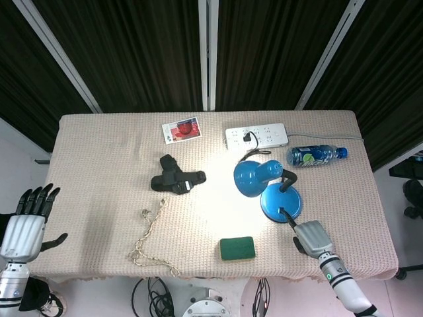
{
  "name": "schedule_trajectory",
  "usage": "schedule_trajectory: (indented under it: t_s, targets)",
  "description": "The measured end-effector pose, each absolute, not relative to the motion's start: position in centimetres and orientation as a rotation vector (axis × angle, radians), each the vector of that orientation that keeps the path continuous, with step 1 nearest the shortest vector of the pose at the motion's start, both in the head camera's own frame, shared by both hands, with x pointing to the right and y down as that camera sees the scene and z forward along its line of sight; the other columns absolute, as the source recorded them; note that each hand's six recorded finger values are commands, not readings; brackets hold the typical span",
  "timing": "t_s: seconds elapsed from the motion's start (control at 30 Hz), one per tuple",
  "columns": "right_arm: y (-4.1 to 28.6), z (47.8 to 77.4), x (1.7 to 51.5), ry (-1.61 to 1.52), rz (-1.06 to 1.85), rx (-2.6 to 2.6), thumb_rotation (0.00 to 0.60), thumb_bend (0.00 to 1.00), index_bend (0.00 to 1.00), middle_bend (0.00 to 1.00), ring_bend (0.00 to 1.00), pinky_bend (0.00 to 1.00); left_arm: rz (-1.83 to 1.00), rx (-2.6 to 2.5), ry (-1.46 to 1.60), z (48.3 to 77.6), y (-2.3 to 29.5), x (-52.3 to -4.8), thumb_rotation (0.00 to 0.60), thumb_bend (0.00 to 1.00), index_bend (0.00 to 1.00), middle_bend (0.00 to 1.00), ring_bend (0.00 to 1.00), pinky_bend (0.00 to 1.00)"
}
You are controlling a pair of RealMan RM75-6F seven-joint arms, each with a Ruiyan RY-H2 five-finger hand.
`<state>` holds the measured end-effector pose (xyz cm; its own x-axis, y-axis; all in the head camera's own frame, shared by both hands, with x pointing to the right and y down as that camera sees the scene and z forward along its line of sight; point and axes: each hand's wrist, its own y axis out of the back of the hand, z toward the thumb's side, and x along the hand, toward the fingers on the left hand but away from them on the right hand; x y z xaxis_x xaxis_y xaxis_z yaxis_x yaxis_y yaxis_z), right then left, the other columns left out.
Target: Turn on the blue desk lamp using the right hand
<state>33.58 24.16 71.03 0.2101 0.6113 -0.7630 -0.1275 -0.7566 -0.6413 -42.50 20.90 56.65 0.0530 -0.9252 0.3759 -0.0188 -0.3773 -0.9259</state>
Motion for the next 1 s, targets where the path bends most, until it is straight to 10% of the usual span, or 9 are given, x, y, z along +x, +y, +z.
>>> schedule_trajectory:
  t_s: [0.5, 0.63, 0.8, 1.0]
  targets:
    - [22.0, 67.5, 34.2, -0.615, 1.494, -1.800, 0.600, 0.44, 0.00, 0.97, 0.92, 0.89, -1.428, -1.527, 0.996, 56.3, 20.9, -42.5, 0.600, 0.05, 0.00, 0.00, 0.00, 0.00]
    - [20.8, 64.4, 35.6, -0.739, 1.425, -1.702, 0.600, 0.30, 0.00, 0.71, 0.67, 0.73, -1.425, -1.528, 1.005, 56.3, 20.9, -42.6, 0.600, 0.05, 0.00, 0.00, 0.00, 0.00]
    - [20.5, 59.2, 39.8, -0.890, 1.397, -1.493, 0.600, 0.10, 0.00, 0.04, 0.02, 0.18, -1.426, -1.526, 1.010, 56.1, 21.1, -42.7, 0.600, 0.05, 0.00, 0.00, 0.00, 0.00]
    - [21.7, 54.5, 46.3, -0.984, 1.531, -1.274, 0.600, 0.00, 0.00, 0.00, 0.00, 0.00, -1.438, -1.521, 1.021, 56.0, 21.5, -43.3, 0.600, 0.05, 0.00, 0.00, 0.00, 0.00]
